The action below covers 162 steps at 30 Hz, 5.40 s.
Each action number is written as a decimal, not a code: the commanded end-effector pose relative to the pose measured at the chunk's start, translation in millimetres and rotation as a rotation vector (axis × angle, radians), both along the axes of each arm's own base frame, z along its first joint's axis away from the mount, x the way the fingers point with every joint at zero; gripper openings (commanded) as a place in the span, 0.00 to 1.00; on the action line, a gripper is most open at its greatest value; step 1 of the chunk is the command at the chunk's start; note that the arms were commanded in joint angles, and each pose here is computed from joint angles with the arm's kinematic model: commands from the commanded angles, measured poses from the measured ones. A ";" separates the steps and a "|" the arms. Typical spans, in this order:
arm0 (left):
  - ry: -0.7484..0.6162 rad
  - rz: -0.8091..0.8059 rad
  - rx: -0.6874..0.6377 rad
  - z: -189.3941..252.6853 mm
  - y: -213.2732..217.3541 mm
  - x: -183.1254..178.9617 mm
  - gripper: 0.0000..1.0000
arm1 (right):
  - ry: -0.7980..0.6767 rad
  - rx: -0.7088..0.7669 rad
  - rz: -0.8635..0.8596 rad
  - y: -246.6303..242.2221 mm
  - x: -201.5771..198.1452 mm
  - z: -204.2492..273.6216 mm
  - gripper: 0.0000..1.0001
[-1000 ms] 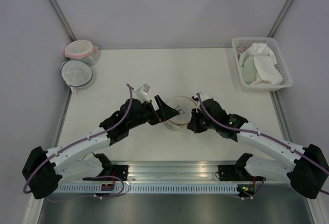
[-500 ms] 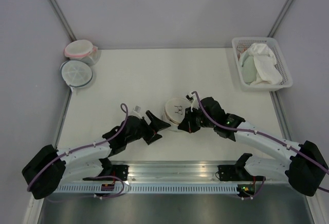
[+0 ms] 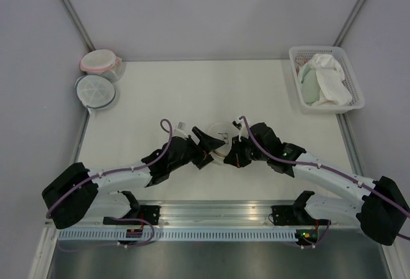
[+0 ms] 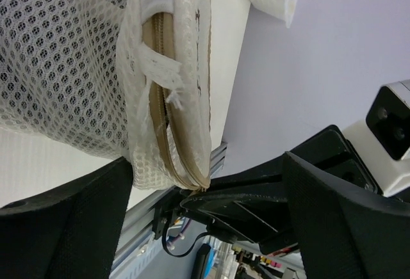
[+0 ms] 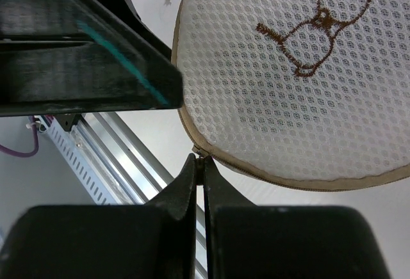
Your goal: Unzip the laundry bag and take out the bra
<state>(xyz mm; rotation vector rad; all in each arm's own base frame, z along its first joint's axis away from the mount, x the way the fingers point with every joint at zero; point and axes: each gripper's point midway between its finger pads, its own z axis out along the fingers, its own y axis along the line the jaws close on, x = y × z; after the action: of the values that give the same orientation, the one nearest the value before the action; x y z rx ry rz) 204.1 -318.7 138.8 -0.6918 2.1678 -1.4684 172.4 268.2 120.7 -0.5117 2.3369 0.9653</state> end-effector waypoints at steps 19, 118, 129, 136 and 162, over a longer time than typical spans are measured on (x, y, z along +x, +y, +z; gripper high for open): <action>-0.085 -0.004 0.020 0.6 -0.3 12.6 0.02 | -0.003 -0.357 -0.233 -65.7 15.2 -31.2 0.00; -0.041 -0.113 -0.125 10.7 -45.2 -7.5 0.76 | 0.002 -0.003 -0.017 -17.4 -18.4 1.8 0.01; -0.032 -0.131 -0.142 -2.6 -44.6 -8.0 0.02 | 0.025 -0.160 -0.085 -45.1 -17.7 -12.4 0.00; -0.072 -0.156 -0.035 -8.4 -14.7 -9.0 0.02 | 0.015 -0.406 -0.398 -100.5 7.0 -22.4 0.00; -0.266 -0.351 0.191 25.4 9.5 84.1 0.92 | -0.207 -0.426 -0.648 -120.4 76.6 16.3 0.00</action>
<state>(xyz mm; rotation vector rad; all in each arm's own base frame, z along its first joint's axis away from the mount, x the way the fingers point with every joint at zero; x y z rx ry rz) 281.4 -301.3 143.1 -0.0236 2.3310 -1.3395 244.0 145.1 129.8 0.0134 2.3128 0.0895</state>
